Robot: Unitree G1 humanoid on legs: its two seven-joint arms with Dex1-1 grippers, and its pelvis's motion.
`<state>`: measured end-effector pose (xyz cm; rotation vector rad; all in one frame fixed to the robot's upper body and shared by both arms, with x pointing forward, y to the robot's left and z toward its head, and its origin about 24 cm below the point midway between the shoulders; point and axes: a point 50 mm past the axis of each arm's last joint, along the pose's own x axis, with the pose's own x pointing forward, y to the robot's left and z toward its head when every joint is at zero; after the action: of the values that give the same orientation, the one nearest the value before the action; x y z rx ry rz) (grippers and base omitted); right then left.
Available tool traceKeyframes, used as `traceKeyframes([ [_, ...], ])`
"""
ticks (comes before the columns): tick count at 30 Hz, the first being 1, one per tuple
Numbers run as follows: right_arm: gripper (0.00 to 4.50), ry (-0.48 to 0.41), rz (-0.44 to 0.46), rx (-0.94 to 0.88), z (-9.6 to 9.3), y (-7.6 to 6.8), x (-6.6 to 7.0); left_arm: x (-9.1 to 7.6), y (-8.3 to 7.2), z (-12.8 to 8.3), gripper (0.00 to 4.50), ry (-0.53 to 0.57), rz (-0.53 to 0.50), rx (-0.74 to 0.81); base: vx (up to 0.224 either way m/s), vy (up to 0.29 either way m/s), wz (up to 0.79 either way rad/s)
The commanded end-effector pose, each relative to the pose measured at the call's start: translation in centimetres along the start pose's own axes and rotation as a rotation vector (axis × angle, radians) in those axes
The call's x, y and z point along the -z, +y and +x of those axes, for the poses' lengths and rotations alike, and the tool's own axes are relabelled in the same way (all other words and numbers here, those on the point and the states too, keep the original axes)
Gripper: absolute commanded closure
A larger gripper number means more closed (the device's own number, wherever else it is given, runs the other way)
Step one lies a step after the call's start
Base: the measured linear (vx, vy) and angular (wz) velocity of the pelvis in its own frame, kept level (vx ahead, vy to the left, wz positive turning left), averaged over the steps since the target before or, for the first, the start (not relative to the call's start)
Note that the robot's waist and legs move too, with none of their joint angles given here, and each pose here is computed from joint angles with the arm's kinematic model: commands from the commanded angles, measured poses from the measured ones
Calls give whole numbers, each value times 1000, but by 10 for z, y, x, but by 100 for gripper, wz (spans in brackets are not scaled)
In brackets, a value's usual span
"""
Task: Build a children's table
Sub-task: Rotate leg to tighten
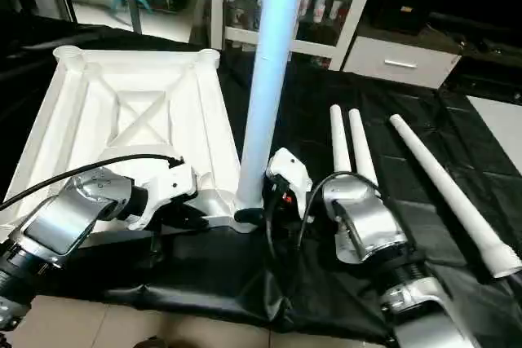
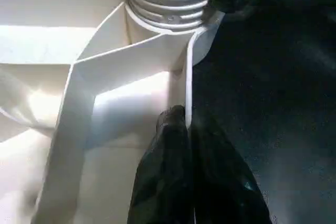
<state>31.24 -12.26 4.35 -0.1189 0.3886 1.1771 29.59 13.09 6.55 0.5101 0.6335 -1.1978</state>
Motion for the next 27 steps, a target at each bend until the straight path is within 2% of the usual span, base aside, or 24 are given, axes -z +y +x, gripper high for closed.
traceKeyframes([
  [1, 179, 34, 66, 136, 8, -5, 13, 5, 2, 14, 450, 41, -76, -76, 0, 0, 0],
  [3, 179, 67, 121, 342, 22, -9, 23, -3, 13, 21, 450, 20, -147, -209, 0, 0, 0],
  [5, 179, 76, 180, 539, 33, -12, 27, -9, 20, 27, 450, 5, -174, -296, 0, 0, 0],
  [8, 180, 72, 263, 705, 49, -10, 29, -16, 27, 33, 450, -17, -191, -379, 0, 0, 0],
  [12, 180, 51, 323, 838, 80, 3, 22, -23, 34, 43, 450, -30, -200, -497, 0, 0, 0],
  [15, 180, 4, 317, 845, 86, 3, 12, -25, 36, 43, 450, -35, -202, -526, 0, 0, 0],
  [17, 180, -98, 330, 843, 87, 0, 0, -25, 38, 40, 450, -49, -204, -545, 0, 0, 0],
  [20, 180, -150, 325, 831, 85, -1, -6, -23, 39, 39, 450, -52, -203, -548, 0, 0, 0],
  [22, 124, -205, 295, 828, 80, -4, -12, -19, 39, 36, 450, -63, -205, -549, 0, 0, 0],
  [23, 110, -205, 295, 828, 80, -4, -12, -19, 39, 36, 450, -63, -205, -549, 0, 0, 0],
  [24, 104, -254, 262, 837, 70, -9, -16, -14, 39, 32, 450, -67, -197, -534, 0, 0, 0],
  [25, 104, -260, 263, 838, 68, -10, -17, -14, 38, 31, 450, -67, -192, -525, 0, 0, 0],
  [26, 90, -282, 268, 841, 60, -15, -19, -11, 36, 29, 450, -65, -174, -492, 0, 0, 0],
  [27, 76, -282, 268, 841, 60, -15, -19, -11, 36, 29, 450, -65, -174, -492, 0, 0, 0],
])
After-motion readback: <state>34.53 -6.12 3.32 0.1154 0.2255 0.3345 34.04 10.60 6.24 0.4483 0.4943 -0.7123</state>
